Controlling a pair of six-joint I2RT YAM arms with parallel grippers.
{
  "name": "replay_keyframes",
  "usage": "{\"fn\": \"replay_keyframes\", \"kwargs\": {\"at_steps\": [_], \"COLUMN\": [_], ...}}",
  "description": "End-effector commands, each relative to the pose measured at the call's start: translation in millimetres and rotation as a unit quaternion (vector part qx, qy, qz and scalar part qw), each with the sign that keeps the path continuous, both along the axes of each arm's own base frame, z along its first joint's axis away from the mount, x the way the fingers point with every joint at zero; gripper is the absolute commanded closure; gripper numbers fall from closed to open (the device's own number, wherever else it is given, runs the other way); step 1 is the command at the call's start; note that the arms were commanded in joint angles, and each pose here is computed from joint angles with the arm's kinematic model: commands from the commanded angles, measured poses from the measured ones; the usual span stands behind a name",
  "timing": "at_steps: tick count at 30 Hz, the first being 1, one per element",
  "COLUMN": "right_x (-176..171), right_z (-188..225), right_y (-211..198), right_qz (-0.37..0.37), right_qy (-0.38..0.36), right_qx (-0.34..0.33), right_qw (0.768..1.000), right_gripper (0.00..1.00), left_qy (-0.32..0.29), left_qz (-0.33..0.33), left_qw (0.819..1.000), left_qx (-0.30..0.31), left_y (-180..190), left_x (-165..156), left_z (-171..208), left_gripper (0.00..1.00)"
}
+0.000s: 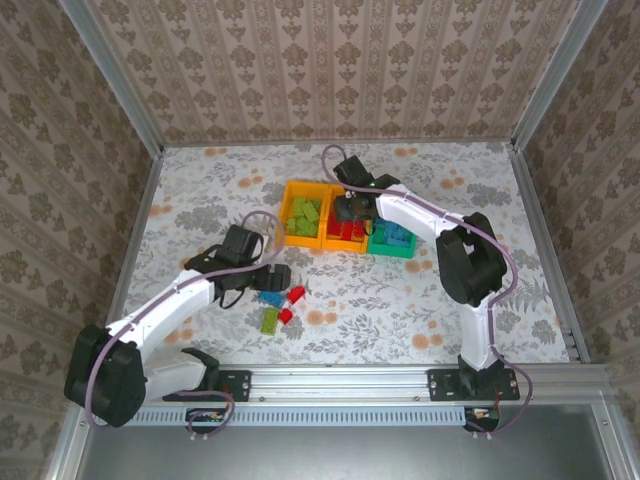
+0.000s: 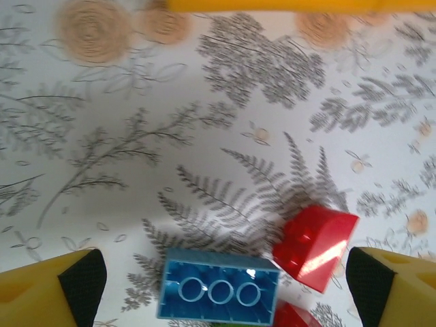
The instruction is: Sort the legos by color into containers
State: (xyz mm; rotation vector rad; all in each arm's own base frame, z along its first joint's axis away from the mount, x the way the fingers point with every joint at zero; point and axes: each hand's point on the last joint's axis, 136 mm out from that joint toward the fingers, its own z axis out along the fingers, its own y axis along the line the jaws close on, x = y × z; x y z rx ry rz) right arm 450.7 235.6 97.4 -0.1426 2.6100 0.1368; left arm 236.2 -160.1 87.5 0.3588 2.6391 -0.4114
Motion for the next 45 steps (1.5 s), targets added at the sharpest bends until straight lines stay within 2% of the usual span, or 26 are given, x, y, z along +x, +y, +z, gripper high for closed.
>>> {"fn": "replay_keyframes", "kwargs": {"at_steps": [1,5,12,16,22,26,33,38,45], "right_x": [-1,0,-9,-16,-26,-33,-36,-37,-39], "right_z": [2,14,43,55,66,67,63,63,60], "right_y": [-2,1,1,-8,-35,-56,-73,-79,-89], "right_qz": [-0.008,-0.004,-0.013,-0.029,-0.061,-0.079,-0.097,-0.101,-0.111], "right_qy": [0.023,0.015,-0.01,-0.02,-0.035,-0.036,-0.031,-0.03,-0.027], "right_qx": [0.001,0.02,0.068,0.094,0.114,0.112,0.109,0.105,0.103], "right_qw": [1.0,1.0,0.998,0.995,0.991,0.99,0.989,0.989,0.988], "right_gripper": [0.38,0.24,0.13,0.12,0.1,0.1,0.1,0.09,0.09], "left_qy": [-0.013,-0.012,0.01,0.014,0.031,0.051,0.086,0.115,0.124], "left_qz": [-0.058,-0.115,-0.181,-0.216,-0.254,-0.272,-0.286,-0.284,-0.285], "left_qw": [0.998,0.993,0.982,0.972,0.961,0.953,0.943,0.937,0.931], "left_qx": [0.002,0.013,0.046,0.087,0.107,0.121,0.143,0.167,0.192], "left_y": [-14,-32,-53,-62,-72,-70,-68,-64,-62], "left_x": [-8,-14,-19,-20,-23,-28,-33,-34,-33], "left_z": [1,-3,-13,-17,-24,-30,-40,-50,-56], "left_gripper": [0.06,0.08,0.12,0.12,0.22,0.22,0.23,0.28,0.35]}}
